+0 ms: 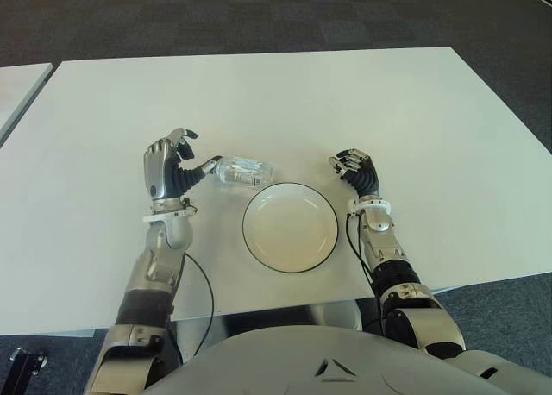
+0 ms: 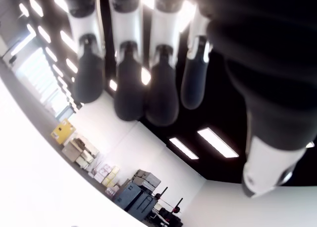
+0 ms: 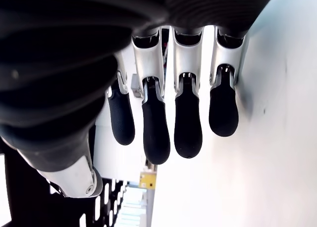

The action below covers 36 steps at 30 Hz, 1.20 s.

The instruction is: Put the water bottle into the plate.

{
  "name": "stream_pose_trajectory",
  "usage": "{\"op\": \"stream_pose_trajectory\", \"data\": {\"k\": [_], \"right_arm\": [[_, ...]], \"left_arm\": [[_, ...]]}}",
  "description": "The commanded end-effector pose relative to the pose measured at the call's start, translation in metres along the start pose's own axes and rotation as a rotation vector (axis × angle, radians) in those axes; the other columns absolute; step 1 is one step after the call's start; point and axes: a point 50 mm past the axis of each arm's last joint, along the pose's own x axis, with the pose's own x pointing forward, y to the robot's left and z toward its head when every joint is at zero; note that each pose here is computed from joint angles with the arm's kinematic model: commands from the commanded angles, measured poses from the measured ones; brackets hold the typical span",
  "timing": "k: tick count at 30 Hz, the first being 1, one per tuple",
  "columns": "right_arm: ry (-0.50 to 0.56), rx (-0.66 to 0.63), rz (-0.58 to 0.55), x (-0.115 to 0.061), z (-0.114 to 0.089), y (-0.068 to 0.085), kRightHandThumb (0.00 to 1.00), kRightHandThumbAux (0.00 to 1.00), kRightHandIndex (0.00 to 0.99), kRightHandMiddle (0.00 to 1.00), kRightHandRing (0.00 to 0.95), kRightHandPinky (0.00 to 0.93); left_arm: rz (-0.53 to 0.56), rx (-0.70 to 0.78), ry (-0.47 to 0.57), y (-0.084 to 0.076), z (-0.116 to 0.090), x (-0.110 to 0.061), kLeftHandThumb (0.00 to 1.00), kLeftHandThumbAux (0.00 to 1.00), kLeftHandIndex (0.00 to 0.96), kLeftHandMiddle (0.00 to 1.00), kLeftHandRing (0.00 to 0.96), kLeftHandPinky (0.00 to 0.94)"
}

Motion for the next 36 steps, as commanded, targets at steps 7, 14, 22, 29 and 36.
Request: {"op": "stream_pose_trajectory", "data": {"k": [7,14,22,29,36], "right_arm": [[0.024,-0.004,0.001,-0.001,-0.004,0.002,0.707,0.729,0.434,0.595,0.629,0.654],[0.019,0.0,0.003,-0.002,-0.003,0.003,0.707,0.729,0.433,0.6,0.631,0.653],[0.011,0.002,0.006,-0.003,-0.003,0.003,0.707,0.729,0.433,0.602,0.631,0.649],[0.012,0.01,0.0,-0.003,-0.003,0.002,0.707,0.729,0.433,0.601,0.63,0.649],[0.02,0.009,-0.007,-0.004,-0.004,0.003,0.707,0.729,0.433,0.6,0.63,0.65]], "left_arm": [[-0.04,0.187,-0.107,-0.005,-0.006,0.012,0.656,0.631,0.317,0.333,0.339,0.349],[-0.023,0.275,-0.216,-0.011,-0.004,0.027,0.635,0.459,0.129,0.19,0.191,0.214],[-0.113,0.339,-0.296,-0.026,0.0,0.047,0.595,0.321,0.013,0.022,0.021,0.023],[-0.248,0.376,-0.294,-0.036,-0.005,0.048,0.559,0.233,0.0,0.001,0.001,0.001],[-0.345,0.406,-0.275,-0.041,-0.006,0.047,0.538,0.19,0.0,0.0,0.0,0.0]]}}
